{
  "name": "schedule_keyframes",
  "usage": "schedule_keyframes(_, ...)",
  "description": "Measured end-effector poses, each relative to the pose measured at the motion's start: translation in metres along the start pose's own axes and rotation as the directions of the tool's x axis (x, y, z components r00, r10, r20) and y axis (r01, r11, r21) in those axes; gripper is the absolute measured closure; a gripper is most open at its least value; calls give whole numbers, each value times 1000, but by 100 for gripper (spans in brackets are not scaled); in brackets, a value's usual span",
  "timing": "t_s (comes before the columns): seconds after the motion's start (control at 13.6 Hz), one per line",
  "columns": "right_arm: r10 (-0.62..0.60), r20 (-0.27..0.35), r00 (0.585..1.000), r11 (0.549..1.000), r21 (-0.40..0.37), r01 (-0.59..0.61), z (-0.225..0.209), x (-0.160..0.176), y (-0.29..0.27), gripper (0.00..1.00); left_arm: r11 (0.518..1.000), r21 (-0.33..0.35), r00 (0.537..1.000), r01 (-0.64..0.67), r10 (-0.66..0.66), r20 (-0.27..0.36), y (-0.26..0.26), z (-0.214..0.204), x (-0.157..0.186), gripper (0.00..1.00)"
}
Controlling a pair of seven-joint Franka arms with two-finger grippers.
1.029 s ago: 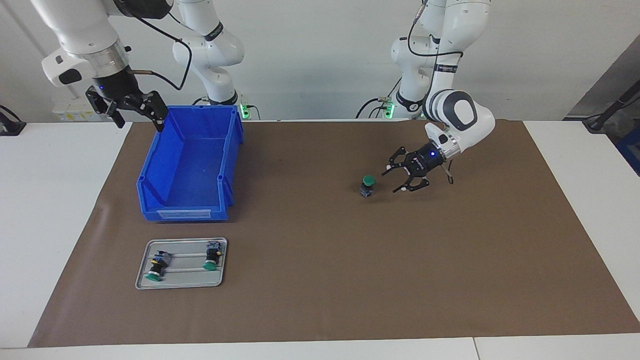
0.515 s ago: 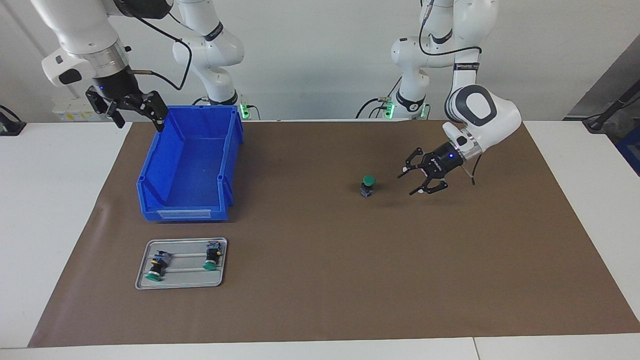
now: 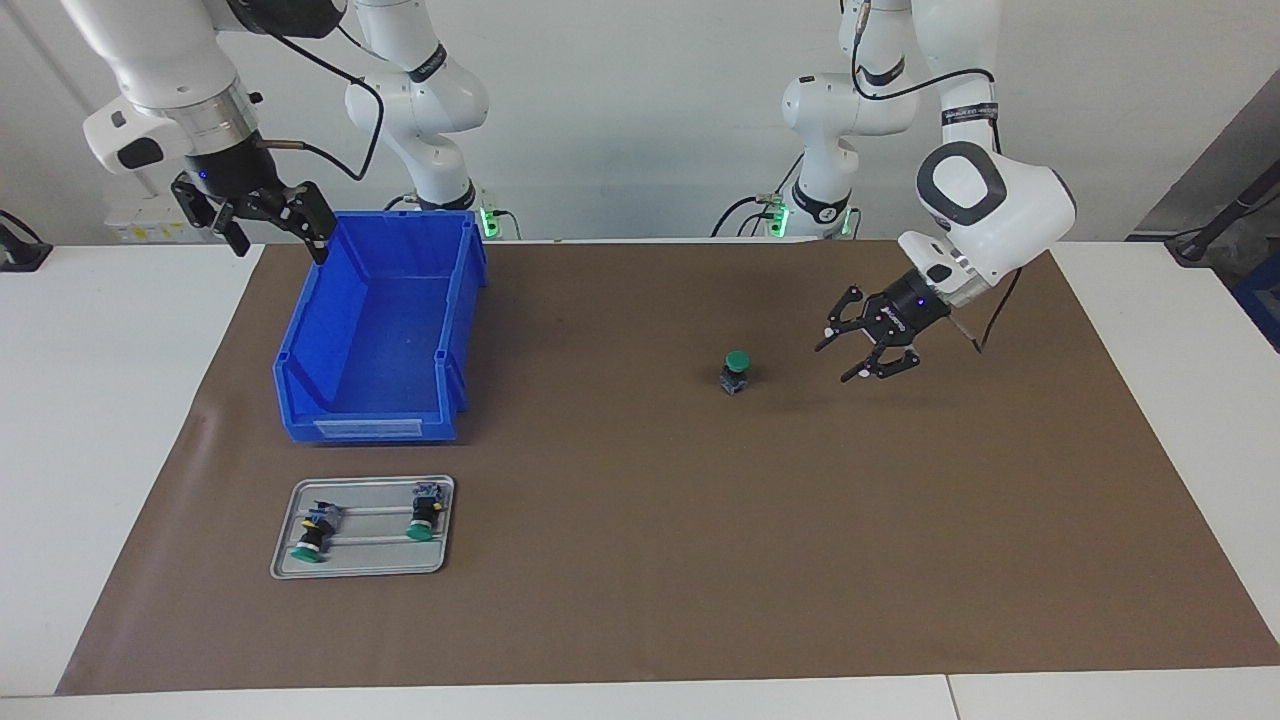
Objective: Place and press button with both arms
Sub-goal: 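Press down on the top of the green button with the left gripper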
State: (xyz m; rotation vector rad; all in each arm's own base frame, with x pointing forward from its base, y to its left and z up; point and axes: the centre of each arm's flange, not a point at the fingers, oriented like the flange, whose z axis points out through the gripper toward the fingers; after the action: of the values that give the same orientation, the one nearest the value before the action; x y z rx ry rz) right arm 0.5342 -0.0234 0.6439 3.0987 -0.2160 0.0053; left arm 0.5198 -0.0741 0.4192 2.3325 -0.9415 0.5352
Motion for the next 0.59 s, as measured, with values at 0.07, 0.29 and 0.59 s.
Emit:
schedule_keyframes(0.07, 0, 0, 1000, 1000, 0, 0, 0, 0, 0, 0, 1000, 23, 1000, 10, -11, 29, 5, -6, 5, 41)
schedule_keyframes(0.29, 0, 0, 1000, 1000, 0, 0, 0, 0, 0, 0, 995, 87, 992, 45, -54, 113, 26, -11, 20, 42)
schedule_keyframes(0.59, 0, 0, 1000, 1000, 0, 0, 0, 0, 0, 0, 976, 182, 962, 123, -162, 219, 62, 12, 39, 84)
